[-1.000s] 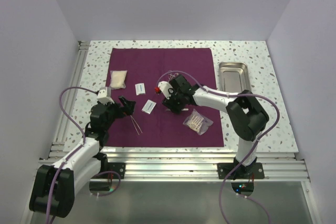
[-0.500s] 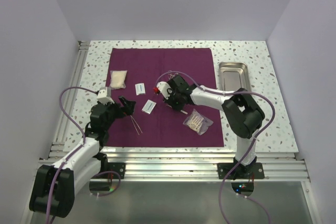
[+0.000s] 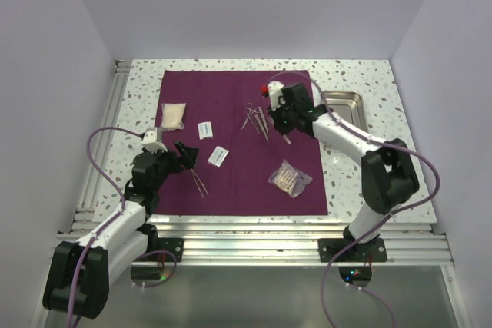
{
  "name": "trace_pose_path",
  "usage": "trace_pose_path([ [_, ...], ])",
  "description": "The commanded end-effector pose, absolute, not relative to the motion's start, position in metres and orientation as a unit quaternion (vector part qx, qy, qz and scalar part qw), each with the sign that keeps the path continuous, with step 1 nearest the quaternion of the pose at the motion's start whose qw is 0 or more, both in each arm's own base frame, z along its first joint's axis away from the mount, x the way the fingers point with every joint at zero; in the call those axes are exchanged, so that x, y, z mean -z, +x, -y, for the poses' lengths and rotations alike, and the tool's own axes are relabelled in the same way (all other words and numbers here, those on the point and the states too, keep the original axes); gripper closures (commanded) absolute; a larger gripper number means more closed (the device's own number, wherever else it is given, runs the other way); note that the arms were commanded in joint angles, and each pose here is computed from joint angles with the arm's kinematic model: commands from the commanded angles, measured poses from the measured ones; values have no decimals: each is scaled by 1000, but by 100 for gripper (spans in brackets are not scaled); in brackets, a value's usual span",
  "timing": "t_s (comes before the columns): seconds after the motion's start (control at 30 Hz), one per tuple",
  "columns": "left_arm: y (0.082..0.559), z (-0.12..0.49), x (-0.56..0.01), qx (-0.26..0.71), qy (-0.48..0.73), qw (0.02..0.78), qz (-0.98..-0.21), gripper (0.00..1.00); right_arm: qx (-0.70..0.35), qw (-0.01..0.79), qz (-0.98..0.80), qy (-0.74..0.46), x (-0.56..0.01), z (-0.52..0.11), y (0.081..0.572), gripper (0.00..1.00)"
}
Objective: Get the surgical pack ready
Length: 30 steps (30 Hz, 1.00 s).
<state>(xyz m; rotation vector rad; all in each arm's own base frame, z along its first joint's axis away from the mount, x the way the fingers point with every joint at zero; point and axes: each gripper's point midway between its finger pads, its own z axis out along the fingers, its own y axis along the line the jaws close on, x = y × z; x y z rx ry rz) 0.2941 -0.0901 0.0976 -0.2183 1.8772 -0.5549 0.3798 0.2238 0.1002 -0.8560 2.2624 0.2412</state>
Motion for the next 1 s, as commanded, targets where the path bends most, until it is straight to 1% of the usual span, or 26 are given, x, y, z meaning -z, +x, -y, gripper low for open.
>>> trace_pose_path([
  [0.0, 301, 95, -115, 242, -73, 572, -780, 0, -61, 429, -878, -204, -162, -175, 423, 100],
  [0.03, 300, 95, -115, 243, -72, 573, -780, 0, -42, 438, -879, -182, -170, -163, 433, 100],
  [0.07, 301, 96, -116, 243, -72, 573, -779, 0, -1, 432, -890, -148, -169, -133, 440, 100],
  [0.13, 301, 95, -116, 242, -73, 574, -779, 0, 22, 419, -901, -106, -171, -109, 448, 100],
  [0.17, 301, 95, -116, 242, -73, 574, -779, 0, 45, 411, -907, -81, -169, -85, 454, 100],
  [0.2, 300, 95, -115, 241, -73, 573, -780, 0, 42, 406, -912, -45, -168, -76, 455, 100],
  [0.23, 301, 95, -116, 241, -74, 573, -780, 0, 47, 407, -912, -29, -172, -67, 460, 100],
  [0.33, 300, 95, -115, 241, -73, 573, -780, 0, 65, 389, -919, 17, -158, -31, 466, 100],
  [0.53, 301, 95, -115, 241, -73, 572, -781, 0, 71, 351, -932, 51, -120, -3, 481, 100],
  [0.8, 301, 94, -113, 238, -75, 571, -782, 0, 78, 311, -945, 59, -75, 1, 487, 100],
  [0.83, 301, 94, -113, 237, -76, 570, -783, 0, 87, 293, -950, 61, -66, 5, 483, 100],
  [0.93, 301, 94, -112, 237, -76, 570, -783, 0, 95, 277, -954, 63, -56, 7, 481, 100],
  [0.97, 301, 93, -112, 237, -76, 570, -783, 0, 92, 276, -955, 62, -55, 7, 481, 98],
])
